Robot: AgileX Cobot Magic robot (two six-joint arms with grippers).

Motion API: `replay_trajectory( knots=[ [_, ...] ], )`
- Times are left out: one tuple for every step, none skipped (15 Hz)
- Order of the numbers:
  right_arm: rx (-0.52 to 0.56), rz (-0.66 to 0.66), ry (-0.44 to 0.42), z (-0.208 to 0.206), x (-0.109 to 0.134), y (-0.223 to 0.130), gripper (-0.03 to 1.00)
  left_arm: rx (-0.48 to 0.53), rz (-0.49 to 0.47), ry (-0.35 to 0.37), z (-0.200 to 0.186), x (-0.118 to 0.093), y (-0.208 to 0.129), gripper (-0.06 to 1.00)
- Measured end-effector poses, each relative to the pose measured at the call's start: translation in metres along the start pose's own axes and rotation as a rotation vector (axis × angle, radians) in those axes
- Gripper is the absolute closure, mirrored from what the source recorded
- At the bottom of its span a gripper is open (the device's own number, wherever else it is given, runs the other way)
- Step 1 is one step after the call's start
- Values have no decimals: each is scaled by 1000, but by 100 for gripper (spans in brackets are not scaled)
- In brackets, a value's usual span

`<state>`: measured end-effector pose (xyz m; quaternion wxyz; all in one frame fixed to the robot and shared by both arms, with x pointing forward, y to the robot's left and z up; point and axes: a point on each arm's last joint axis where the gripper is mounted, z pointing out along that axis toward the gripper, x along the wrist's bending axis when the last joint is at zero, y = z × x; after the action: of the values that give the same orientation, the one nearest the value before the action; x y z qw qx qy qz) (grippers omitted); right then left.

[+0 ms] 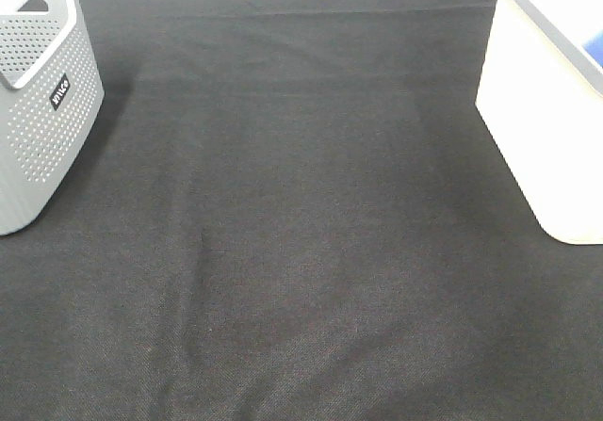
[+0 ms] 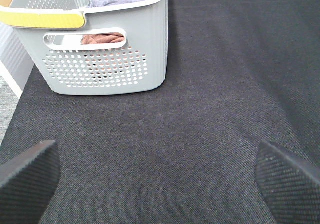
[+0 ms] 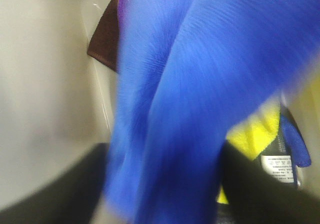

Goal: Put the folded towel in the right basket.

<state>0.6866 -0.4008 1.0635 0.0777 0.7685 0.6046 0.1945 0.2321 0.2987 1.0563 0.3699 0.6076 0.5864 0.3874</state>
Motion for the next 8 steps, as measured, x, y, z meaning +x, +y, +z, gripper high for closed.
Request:
replay_trajectory(
  knots=[
    [0,0,0,0,0,0,19,0,0,0,0,0,0,-4],
    [0,0,0,0,0,0,12,0,0,0,0,0,0,-4],
    [0,0,0,0,0,0,9,0,0,0,0,0,0,-4],
    [0,0,0,0,0,0,7,0,0,0,0,0,0,-4],
    [0,0,0,0,0,0,7,0,0,0,0,0,0,-4],
    [0,0,0,0,0,0,7,0,0,0,0,0,0,-4],
    [-15,-2,0,-7,2,0,7,0,0,0,0,0,0,-4],
    [-15,-2,0,-7,2,0,7,0,0,0,0,0,0,-4]
  ],
)
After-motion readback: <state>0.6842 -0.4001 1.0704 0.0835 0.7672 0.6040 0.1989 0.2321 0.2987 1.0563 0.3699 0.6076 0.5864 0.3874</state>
